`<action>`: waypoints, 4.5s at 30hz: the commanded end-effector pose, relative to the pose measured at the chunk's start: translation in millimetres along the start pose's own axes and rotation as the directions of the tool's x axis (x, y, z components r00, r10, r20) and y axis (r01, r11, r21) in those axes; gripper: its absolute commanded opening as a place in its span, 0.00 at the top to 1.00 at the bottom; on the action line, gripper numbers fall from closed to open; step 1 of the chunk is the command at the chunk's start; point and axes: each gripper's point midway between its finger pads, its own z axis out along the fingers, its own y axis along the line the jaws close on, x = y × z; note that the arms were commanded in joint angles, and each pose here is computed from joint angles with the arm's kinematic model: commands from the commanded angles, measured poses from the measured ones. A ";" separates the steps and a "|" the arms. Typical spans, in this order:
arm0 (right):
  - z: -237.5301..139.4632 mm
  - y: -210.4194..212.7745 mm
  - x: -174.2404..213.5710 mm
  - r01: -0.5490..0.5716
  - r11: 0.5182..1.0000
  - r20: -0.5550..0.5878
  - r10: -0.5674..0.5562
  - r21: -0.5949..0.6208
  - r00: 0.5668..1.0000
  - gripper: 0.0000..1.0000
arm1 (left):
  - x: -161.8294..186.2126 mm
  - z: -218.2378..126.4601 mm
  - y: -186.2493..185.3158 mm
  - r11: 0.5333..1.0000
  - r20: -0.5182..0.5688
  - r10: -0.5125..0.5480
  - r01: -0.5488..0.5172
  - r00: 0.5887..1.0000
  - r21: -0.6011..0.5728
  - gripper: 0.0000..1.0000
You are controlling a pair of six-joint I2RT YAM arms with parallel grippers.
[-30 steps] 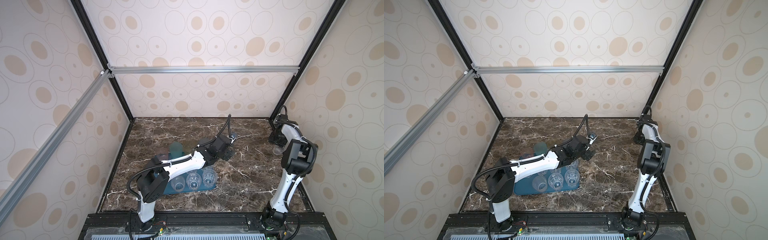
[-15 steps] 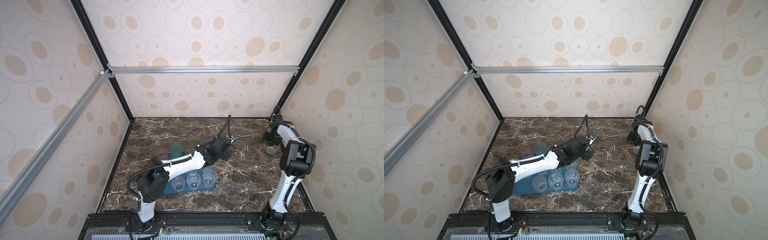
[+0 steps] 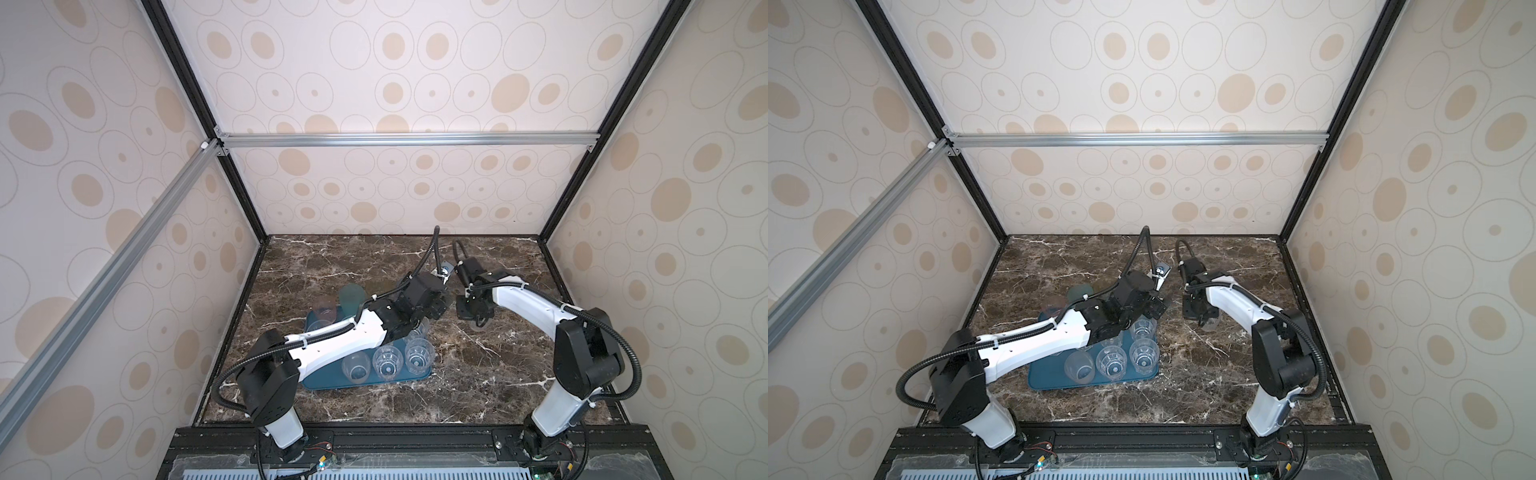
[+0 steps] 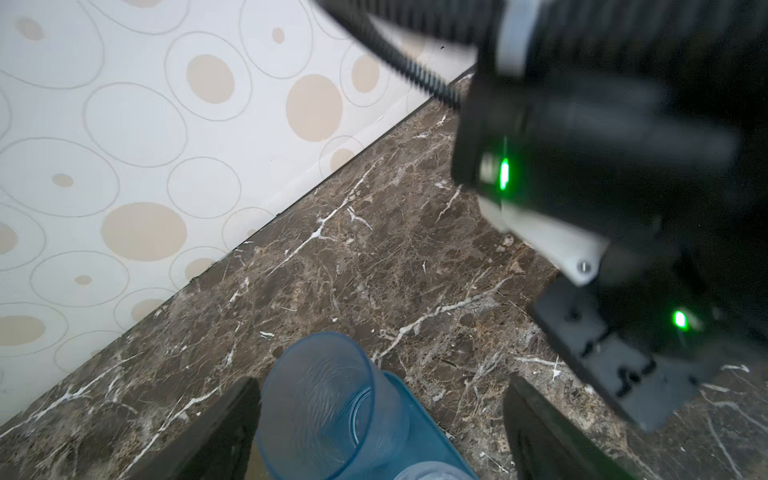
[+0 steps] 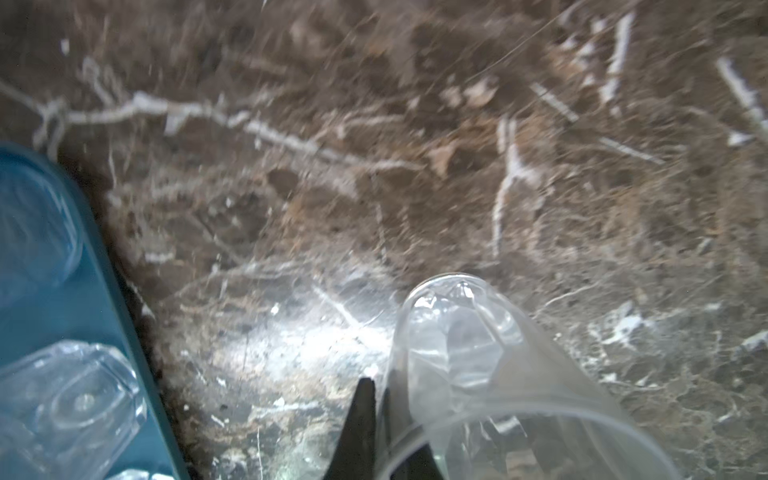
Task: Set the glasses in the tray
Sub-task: 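Carry the clear cup toward the tray with the right gripper, then lower the clear cup onto the tray's near row and open the right gripper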
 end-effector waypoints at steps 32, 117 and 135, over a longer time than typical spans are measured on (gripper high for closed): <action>3.4 -45.5 14.0 -0.036 0.998 -0.096 0.032 -0.050 0.995 0.62 | 77.0 -69.0 107.9 0.964 -0.050 -0.129 0.114 0.990 -0.240 0.08; -52.2 395.6 145.5 0.559 0.731 0.069 -0.582 -0.392 0.810 0.84 | 217.2 -177.3 308.2 0.336 0.305 -0.770 0.763 0.560 -0.553 0.18; -107.2 396.3 130.8 0.563 0.697 0.162 -0.556 -0.444 0.815 0.71 | 212.9 -179.6 310.2 0.358 0.293 -0.756 0.745 0.585 -0.562 0.18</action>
